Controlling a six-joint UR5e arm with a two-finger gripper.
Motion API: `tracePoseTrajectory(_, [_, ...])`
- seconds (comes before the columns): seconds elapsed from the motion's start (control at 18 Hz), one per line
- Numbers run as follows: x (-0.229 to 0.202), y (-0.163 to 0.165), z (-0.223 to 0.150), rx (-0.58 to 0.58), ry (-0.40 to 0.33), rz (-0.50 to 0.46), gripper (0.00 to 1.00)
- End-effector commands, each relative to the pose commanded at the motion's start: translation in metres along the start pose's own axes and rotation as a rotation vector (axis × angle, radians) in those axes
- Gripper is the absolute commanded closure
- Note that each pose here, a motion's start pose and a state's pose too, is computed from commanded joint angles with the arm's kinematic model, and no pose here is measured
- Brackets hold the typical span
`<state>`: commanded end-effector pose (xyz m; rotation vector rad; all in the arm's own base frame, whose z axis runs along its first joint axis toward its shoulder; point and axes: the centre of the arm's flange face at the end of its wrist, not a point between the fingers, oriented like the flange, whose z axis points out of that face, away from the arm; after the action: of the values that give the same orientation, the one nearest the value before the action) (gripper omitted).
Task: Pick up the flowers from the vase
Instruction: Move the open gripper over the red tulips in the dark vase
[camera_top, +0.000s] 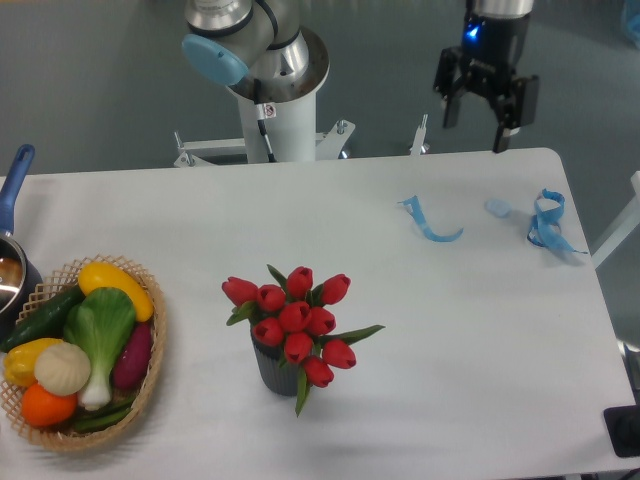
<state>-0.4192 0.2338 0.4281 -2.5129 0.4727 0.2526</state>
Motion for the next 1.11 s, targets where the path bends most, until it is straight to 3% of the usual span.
tracePoseTrajectory(0.22, [0.017,-0.021,0.028,0.163,0.043,-0.129,0.00])
tracePoseTrajectory(0.39, [0.018,-0.025,0.032,0.179,0.058,-0.215,0.00])
tracePoseTrajectory(0.56, [0.015,-0.044,0.055,0.288,0.086,-0.191,0.00])
tracePoseTrajectory(0.72, [0.013,-0.064,0.094,0.409,0.164,-0.194,0.00])
tracePoseTrajectory(0.83, [0.012,-0.081,0.118,0.426,0.183,-0.168,0.00])
tracePoseTrajectory(1.11, [0.015,-0.116,0.143,0.435,0.192,-0.211,0.00])
